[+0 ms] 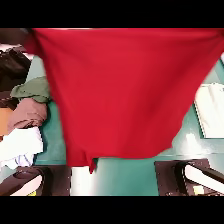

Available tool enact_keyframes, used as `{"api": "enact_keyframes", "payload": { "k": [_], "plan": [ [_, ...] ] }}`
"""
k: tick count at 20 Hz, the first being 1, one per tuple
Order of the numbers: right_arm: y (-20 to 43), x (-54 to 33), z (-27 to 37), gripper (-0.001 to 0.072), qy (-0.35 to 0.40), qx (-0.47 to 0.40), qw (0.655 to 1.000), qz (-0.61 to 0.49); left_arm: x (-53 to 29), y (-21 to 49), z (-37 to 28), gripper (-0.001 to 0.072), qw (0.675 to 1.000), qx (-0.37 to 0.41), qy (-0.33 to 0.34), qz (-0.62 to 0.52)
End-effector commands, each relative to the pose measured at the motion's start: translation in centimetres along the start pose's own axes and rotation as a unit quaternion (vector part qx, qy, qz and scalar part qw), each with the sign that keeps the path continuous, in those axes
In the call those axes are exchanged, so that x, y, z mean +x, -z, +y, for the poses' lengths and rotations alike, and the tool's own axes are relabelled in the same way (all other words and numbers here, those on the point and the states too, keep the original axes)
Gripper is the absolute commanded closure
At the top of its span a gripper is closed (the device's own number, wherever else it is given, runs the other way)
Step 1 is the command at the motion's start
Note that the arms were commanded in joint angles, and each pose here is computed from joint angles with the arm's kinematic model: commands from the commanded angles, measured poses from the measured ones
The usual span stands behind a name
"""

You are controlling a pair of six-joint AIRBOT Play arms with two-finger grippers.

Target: Fold the shirts.

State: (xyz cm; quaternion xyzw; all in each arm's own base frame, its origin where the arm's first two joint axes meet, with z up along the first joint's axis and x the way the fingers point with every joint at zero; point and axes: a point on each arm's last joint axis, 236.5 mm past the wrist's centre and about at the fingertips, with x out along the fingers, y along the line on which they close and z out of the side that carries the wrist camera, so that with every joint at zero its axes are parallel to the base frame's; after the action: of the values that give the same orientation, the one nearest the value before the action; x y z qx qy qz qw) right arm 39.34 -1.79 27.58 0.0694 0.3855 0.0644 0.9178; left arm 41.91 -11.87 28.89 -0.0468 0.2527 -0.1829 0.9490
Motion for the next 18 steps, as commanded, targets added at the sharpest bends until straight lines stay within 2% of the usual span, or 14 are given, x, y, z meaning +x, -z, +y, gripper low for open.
{"api": "enact_keyframes", "payload": {
  "k": [1,6,7,8,9,13,18],
  "plan": [
    [4.7,12.0,-2.2,0.0697,0.000,0.020,0.992,0.123,11.8,9.5,4.2,0.0680,0.992,-0.044,-0.018,0.115],
    [4.2,18.5,-2.8,0.0690,-0.008,0.022,0.990,0.140,16.8,11.8,6.5,0.0677,0.991,-0.046,-0.035,0.119],
    [3.5,18.6,-2.9,0.0564,-0.009,0.019,0.990,0.138,16.6,11.5,6.6,0.0533,0.991,-0.043,-0.035,0.118],
    [2.8,18.4,-3.0,0.0346,-0.008,0.017,0.991,0.133,16.1,11.3,7.1,0.0253,0.990,-0.041,-0.039,0.127],
    [2.3,18.0,-2.9,0.0308,-0.010,0.014,0.991,0.131,15.1,11.2,7.8,0.0159,0.988,-0.045,-0.041,0.144],
    [3.9,15.1,-2.4,0.0317,-0.015,0.008,0.987,0.161,8.9,14.6,11.1,0.0158,0.961,-0.093,-0.058,0.255],
    [11.5,13.0,-1.0,0.0331,-0.025,0.014,0.976,0.217,3.0,26.7,10.4,0.0158,0.924,-0.161,-0.079,0.337]
  ]
}}
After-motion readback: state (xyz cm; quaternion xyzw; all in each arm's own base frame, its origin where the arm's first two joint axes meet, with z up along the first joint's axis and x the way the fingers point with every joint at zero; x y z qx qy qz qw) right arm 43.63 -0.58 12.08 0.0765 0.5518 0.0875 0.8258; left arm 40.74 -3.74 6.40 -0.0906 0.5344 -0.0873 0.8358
